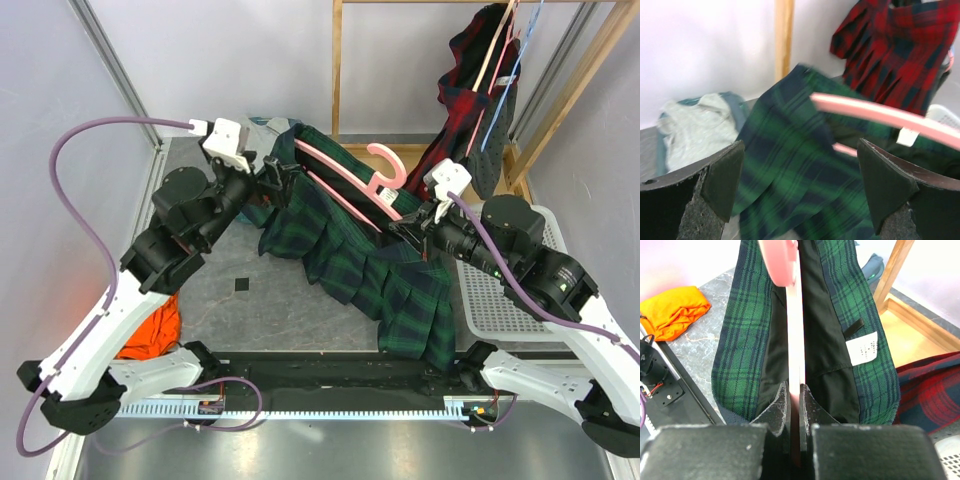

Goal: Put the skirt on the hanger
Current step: Place the hanger at the clothesline.

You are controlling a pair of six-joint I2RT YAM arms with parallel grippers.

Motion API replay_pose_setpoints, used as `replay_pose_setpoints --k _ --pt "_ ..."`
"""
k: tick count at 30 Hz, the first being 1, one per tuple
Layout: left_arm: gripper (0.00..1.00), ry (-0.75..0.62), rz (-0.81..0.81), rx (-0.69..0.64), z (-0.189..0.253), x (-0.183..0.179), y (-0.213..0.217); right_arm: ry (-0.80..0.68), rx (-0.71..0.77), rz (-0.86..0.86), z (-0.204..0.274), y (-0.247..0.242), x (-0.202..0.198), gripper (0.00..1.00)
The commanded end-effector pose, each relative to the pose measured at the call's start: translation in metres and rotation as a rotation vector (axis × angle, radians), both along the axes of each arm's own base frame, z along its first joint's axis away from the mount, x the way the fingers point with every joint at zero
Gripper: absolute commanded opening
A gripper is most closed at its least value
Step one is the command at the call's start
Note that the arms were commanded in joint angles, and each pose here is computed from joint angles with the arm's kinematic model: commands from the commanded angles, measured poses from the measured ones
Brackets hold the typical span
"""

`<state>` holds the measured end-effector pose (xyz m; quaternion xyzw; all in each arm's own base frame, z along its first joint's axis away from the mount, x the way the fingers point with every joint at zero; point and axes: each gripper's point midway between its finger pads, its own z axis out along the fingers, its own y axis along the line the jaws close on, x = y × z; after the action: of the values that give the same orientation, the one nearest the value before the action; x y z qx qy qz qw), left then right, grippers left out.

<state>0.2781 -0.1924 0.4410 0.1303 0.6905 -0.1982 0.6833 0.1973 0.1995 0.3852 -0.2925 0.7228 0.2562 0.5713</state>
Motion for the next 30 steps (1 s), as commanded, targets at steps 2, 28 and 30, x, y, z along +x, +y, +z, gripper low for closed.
replay_pose_setpoints --k 2,28,30 --pt "0.93 -0.076 -0.070 -0.127 0.043 0.006 -0.024 -0.085 0.117 0.015 0.035 0.006 0.000 0.00" --pt "0.02 0.050 -0.019 0.031 -0.007 0.033 -0.034 -0.086 0.113 0.014 0.034 0.004 -0.001 0.00" --pt "0.02 0.049 -0.019 0.032 -0.006 0.032 -0.034 -0.081 0.111 0.014 0.033 0.005 0.000 0.00"
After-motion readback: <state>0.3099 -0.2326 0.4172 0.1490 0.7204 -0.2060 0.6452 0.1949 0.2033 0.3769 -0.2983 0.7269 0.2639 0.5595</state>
